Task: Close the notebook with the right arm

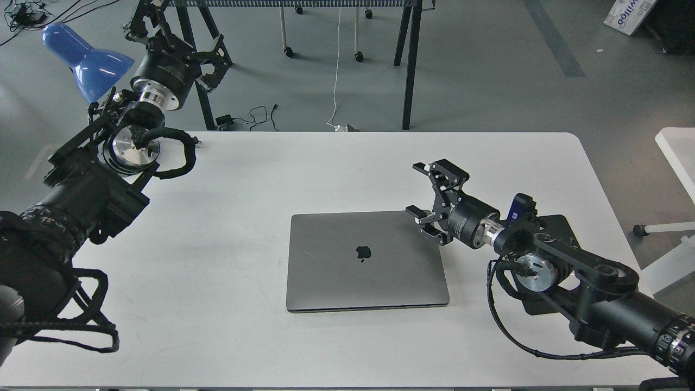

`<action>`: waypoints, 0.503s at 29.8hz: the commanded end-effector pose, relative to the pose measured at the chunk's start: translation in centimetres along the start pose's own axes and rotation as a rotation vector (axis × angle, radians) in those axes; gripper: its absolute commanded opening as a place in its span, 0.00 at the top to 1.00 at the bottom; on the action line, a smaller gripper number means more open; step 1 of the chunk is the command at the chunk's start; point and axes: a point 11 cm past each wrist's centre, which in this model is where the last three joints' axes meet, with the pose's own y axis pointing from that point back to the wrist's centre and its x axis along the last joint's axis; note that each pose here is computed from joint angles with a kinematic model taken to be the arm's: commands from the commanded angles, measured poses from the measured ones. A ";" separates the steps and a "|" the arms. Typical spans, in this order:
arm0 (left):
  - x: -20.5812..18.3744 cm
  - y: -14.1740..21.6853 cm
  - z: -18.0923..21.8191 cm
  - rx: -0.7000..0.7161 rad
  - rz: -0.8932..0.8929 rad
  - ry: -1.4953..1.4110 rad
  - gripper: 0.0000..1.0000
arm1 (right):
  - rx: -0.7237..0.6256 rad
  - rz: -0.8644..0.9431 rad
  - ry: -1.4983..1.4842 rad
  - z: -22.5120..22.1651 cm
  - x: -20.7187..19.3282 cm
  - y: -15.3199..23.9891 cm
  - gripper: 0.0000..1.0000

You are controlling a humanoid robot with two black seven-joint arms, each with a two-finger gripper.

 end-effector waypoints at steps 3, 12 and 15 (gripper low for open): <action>0.0 0.0 0.0 0.000 0.000 0.000 0.00 | 0.236 0.047 -0.055 -8.3 3.3 1.1 0.00; 0.0 0.0 -0.1 0.002 -0.001 0.000 0.00 | 0.459 0.171 -0.116 -15.2 10.3 4.7 0.00; 0.0 0.0 -0.1 0.003 -0.001 -0.001 0.00 | 0.515 0.191 -0.212 -16.1 11.1 5.3 0.00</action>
